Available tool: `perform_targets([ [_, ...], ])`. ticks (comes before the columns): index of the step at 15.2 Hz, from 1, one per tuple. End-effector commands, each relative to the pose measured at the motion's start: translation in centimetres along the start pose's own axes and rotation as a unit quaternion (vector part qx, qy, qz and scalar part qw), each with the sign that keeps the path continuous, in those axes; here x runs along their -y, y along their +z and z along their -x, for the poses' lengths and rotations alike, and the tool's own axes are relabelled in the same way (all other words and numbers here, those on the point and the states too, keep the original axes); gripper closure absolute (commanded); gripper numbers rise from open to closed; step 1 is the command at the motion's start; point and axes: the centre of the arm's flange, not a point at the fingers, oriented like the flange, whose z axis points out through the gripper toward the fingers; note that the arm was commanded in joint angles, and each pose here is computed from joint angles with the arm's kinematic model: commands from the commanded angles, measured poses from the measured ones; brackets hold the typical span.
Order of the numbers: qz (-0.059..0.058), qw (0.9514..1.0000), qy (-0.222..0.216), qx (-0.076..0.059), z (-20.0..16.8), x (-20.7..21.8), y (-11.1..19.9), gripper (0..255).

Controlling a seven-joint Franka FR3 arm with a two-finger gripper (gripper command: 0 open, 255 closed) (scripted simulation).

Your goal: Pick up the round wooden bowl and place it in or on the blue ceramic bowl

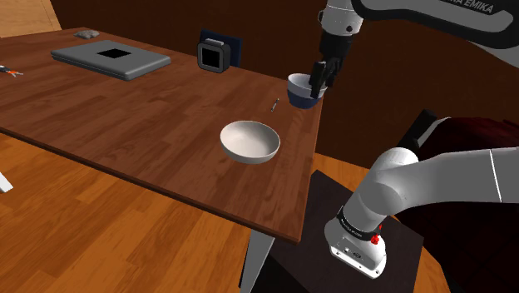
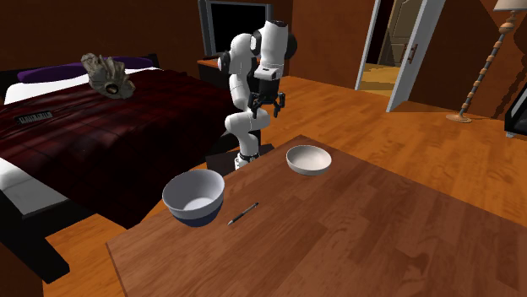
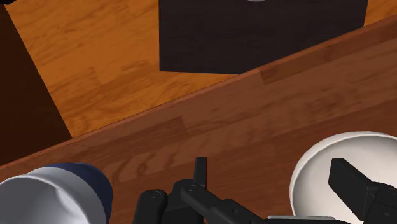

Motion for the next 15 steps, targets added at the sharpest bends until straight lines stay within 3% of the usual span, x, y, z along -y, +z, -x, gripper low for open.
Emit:
perform_targets([
  [1, 0.000, 1.0000, 0.000, 0.000, 0.0, 0.0, 0.0, 0],
  [15, 0.017, 0.9998, -0.004, -0.006, -6.7, 16.5, 6.2, 0],
])
